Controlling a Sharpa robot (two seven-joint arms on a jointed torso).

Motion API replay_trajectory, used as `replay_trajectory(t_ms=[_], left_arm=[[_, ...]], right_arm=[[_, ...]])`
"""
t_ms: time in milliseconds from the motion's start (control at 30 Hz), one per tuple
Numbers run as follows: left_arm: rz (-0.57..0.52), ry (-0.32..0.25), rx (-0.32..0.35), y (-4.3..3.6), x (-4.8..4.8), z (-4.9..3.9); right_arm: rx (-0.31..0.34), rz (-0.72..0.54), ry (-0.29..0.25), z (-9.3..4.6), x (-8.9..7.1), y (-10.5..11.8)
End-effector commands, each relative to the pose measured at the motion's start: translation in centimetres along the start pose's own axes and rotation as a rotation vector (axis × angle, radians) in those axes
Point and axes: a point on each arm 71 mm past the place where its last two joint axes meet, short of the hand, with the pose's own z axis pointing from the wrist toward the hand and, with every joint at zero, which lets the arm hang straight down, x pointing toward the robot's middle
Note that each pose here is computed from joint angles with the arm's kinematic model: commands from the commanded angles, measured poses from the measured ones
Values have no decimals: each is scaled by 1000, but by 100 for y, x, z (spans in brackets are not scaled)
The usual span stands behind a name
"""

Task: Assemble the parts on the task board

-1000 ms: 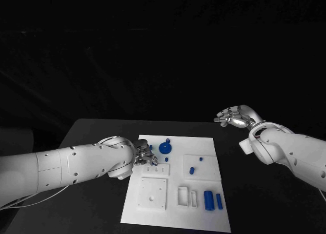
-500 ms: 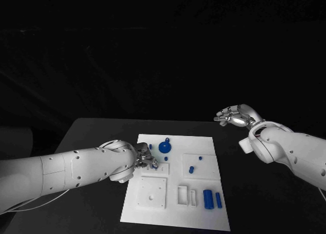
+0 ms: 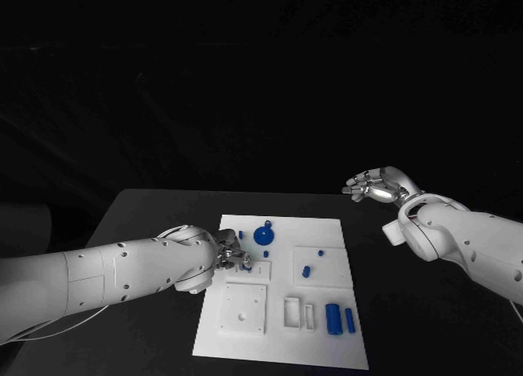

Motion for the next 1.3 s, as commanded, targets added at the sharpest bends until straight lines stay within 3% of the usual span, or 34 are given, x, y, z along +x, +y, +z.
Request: replay_trajectory(t_ms=[33, 1300], left_arm=[[8, -2, 12, -18, 5, 2], [37, 29, 15, -29, 98, 39]], right_arm=[[-10, 5, 17, -1, 15, 14], [-9, 7, 25, -2, 35, 25]])
